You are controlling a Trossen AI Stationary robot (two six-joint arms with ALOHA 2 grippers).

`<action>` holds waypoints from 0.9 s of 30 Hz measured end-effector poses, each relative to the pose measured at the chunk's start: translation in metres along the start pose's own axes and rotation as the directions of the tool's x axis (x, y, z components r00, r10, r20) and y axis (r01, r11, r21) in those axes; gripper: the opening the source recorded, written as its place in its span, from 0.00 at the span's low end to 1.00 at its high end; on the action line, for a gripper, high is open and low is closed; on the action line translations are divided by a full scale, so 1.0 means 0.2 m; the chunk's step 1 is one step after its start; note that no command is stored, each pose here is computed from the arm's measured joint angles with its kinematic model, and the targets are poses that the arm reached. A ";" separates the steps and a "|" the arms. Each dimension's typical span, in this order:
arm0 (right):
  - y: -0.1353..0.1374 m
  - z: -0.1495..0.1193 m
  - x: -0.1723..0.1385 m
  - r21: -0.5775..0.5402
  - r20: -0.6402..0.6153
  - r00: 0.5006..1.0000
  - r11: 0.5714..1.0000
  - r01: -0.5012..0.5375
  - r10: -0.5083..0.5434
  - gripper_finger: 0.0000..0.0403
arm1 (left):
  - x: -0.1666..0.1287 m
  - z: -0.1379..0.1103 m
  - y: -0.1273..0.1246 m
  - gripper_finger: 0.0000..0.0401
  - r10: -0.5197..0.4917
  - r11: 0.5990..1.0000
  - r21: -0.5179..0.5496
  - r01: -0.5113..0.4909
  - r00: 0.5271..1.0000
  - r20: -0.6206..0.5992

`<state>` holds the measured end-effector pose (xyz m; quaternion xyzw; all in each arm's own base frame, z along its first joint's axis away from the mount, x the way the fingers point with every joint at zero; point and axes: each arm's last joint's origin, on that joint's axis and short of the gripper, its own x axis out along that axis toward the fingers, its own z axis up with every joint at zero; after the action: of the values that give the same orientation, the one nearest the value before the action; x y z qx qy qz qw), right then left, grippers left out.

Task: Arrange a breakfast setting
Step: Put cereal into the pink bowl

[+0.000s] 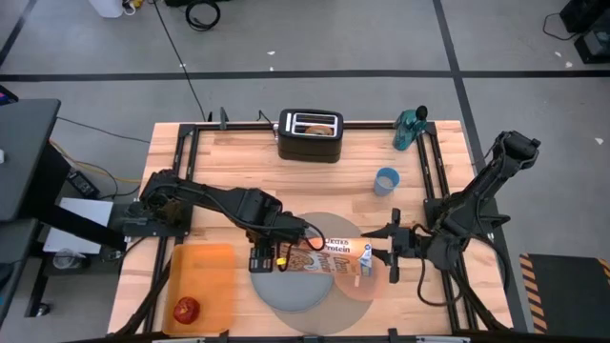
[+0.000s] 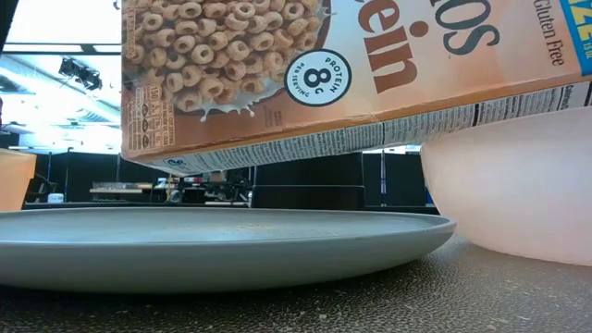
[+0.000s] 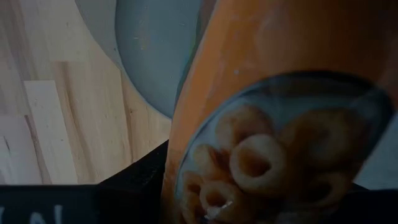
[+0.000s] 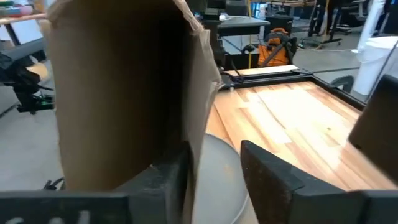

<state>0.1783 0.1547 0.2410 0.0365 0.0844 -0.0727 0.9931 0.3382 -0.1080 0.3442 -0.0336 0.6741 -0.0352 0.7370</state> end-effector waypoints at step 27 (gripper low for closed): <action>0.00 0.00 0.05 0.009 0.024 1.000 1.000 0.009 -0.009 0.01 | 0.00 0.00 0.01 0.53 0.058 0.998 -0.002 -0.058 0.998 0.021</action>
<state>0.1881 0.1531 0.2389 0.0398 0.0725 -0.0779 0.9935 0.3382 -0.1065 0.3449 -0.0151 0.6672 -0.0129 0.7446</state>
